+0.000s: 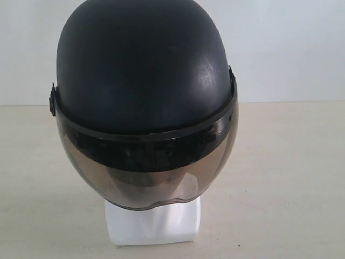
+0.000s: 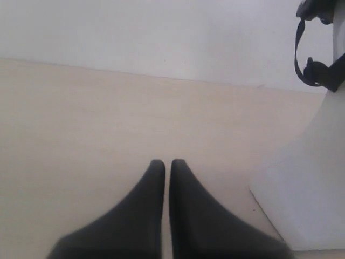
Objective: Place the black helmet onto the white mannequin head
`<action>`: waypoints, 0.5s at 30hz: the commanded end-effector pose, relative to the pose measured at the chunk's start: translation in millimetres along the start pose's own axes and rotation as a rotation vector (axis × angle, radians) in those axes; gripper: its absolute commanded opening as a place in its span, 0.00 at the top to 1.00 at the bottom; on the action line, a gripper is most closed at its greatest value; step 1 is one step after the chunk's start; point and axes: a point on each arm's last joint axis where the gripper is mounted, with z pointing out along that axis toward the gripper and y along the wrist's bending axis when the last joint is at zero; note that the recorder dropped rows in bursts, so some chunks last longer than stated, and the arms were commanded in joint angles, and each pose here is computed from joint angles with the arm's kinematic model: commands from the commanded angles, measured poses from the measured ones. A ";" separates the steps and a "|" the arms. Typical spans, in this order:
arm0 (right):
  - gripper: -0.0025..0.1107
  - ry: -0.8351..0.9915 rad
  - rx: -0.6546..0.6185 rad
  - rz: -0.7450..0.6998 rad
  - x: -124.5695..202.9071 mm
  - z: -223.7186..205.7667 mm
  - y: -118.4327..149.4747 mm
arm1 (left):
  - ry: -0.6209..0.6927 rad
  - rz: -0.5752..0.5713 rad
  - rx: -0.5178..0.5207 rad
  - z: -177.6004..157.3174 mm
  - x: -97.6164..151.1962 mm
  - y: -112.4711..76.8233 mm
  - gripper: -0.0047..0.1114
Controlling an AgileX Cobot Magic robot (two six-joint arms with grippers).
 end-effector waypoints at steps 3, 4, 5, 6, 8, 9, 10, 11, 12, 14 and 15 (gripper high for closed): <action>0.98 -0.016 0.006 0.001 -1.3 -0.4 -0.3 | 0.007 0.100 0.009 0.1 1.6 -0.4 0.92; 0.98 -0.016 0.006 0.001 -1.3 -0.4 -0.3 | 0.007 0.100 0.009 0.1 1.6 -0.4 0.92; 0.98 -0.016 0.006 0.001 -1.3 -0.4 -0.3 | 0.007 0.100 0.009 0.1 1.6 -0.4 0.92; 0.98 -0.016 0.006 0.001 -1.3 -0.4 -0.3 | 0.007 0.111 0.009 0.1 1.6 -0.4 0.92; 0.98 -0.016 0.006 0.001 -1.3 -0.4 -0.3 | 0.007 0.136 0.010 0.1 1.6 -0.4 0.92; 0.98 -0.016 0.006 0.001 -1.3 -0.4 -0.3 | 0.007 0.139 0.010 0.1 1.6 -0.4 0.92; 0.98 -0.016 0.006 0.001 -1.3 -0.4 -0.3 | 0.007 0.123 0.014 0.1 1.6 -0.8 0.92; 0.98 -0.016 0.006 0.001 -1.3 -0.4 -0.3 | 0.007 0.114 0.017 0.1 1.7 -1.1 0.92; 0.98 -0.016 0.006 0.001 -1.3 -0.4 -0.3 | 0.008 0.112 0.017 0.1 1.7 -1.1 0.92; 0.98 -0.016 0.006 0.001 -1.3 -0.4 -0.3 | 0.008 0.112 0.017 0.1 1.7 -1.1 0.92; 0.98 -0.016 0.006 0.001 -1.3 -0.4 -0.3 | 0.008 0.112 0.017 0.1 1.7 -1.1 0.92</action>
